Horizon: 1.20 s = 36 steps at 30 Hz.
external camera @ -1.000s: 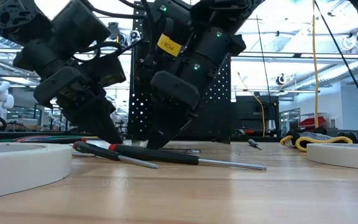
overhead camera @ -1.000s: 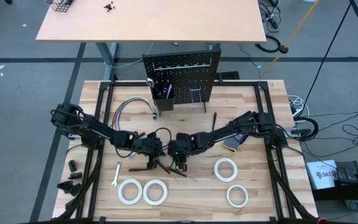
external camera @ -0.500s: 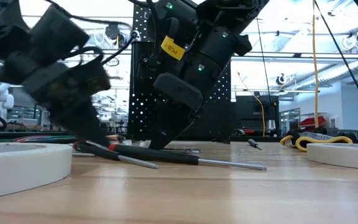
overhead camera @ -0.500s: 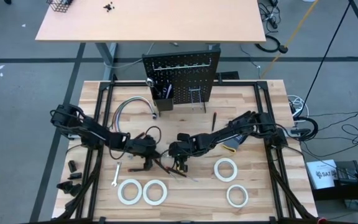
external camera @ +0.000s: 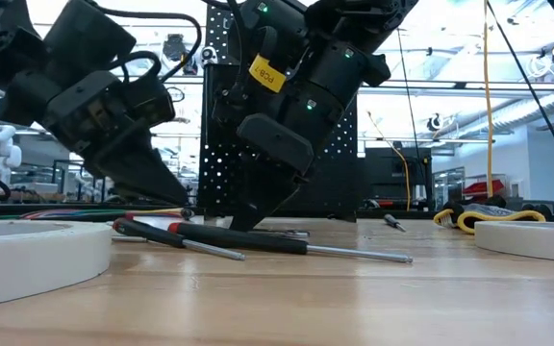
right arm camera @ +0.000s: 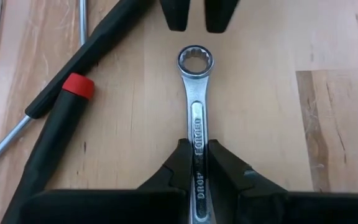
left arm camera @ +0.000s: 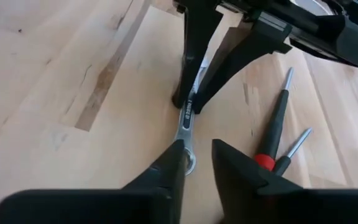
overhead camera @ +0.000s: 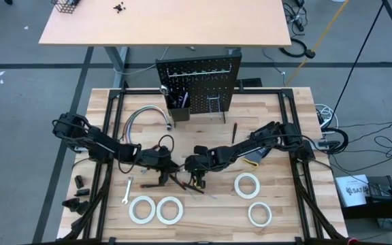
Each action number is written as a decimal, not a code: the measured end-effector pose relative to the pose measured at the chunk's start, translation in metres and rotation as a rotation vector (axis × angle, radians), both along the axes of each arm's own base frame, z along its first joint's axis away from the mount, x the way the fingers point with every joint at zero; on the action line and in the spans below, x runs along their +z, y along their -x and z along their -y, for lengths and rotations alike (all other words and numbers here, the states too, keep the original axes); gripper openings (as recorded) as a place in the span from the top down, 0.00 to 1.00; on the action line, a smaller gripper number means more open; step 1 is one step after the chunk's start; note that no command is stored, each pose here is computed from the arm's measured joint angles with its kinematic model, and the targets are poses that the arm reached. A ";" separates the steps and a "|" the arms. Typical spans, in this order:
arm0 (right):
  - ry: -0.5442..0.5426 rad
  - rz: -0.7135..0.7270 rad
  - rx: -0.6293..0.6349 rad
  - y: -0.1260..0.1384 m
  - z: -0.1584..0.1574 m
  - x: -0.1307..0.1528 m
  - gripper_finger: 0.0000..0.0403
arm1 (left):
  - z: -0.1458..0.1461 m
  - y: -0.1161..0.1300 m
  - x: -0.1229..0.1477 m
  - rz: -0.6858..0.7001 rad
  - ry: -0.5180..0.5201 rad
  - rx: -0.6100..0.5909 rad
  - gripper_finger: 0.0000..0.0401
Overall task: Hang tools onto peg board
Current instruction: Put the wrench into the peg board
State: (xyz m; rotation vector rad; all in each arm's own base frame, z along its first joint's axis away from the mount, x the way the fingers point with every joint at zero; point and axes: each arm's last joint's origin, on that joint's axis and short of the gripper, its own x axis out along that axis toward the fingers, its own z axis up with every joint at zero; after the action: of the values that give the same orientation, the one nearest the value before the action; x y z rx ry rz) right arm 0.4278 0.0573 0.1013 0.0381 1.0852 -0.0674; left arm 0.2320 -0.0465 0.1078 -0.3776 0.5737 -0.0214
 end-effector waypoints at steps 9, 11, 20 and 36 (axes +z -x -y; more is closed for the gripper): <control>0.078 0.015 0.036 0.000 -0.005 0.000 0.94 | -0.007 0.000 -0.002 -0.028 -0.048 0.044 0.55; 0.113 0.025 0.050 0.000 -0.009 0.000 0.94 | -0.010 0.001 -0.004 -0.054 -0.052 0.055 0.51; 0.214 0.059 0.056 0.000 -0.021 0.000 0.95 | -0.014 0.001 -0.006 -0.092 0.035 -0.001 0.48; 0.266 0.137 0.041 0.000 -0.035 0.009 0.99 | -0.015 0.001 -0.006 -0.089 0.015 -0.026 0.48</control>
State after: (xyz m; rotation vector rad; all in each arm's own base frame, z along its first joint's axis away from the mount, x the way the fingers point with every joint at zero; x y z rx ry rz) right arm 0.4282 0.0927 0.1099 -0.2160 0.9328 -0.1696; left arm 0.2306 -0.0315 0.1019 -0.3875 0.6670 -0.0343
